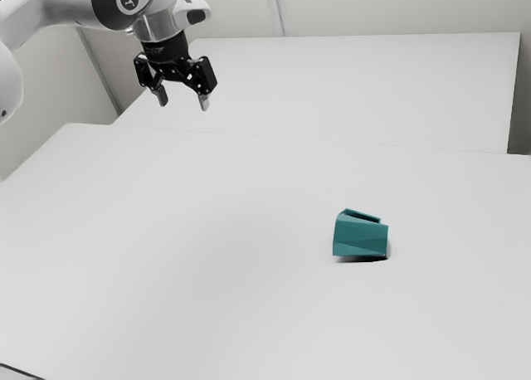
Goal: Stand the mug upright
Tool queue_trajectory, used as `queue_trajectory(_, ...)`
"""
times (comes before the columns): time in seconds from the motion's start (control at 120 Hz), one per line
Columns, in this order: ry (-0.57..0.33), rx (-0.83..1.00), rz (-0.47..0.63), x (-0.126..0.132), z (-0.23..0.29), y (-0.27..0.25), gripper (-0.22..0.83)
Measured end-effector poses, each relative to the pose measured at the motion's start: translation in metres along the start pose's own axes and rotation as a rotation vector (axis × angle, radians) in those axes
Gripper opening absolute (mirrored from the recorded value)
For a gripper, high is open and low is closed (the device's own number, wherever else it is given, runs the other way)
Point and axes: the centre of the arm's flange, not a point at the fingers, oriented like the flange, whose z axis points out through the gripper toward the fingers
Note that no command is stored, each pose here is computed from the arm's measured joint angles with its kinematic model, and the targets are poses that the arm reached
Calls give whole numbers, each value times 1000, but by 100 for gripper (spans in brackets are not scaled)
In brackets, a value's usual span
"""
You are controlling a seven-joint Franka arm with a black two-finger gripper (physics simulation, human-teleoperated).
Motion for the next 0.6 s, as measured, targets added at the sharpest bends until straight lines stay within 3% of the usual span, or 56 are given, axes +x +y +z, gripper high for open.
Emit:
queue_trajectory(0.242, 15, -9, -5, -3, -7, -1, 62)
queue_trajectory(0.358, 11, -118, -19, -10, -13, 2, 62)
queue_trajectory(0.6, -37, -312, -93, -14, 54, 4, 62)
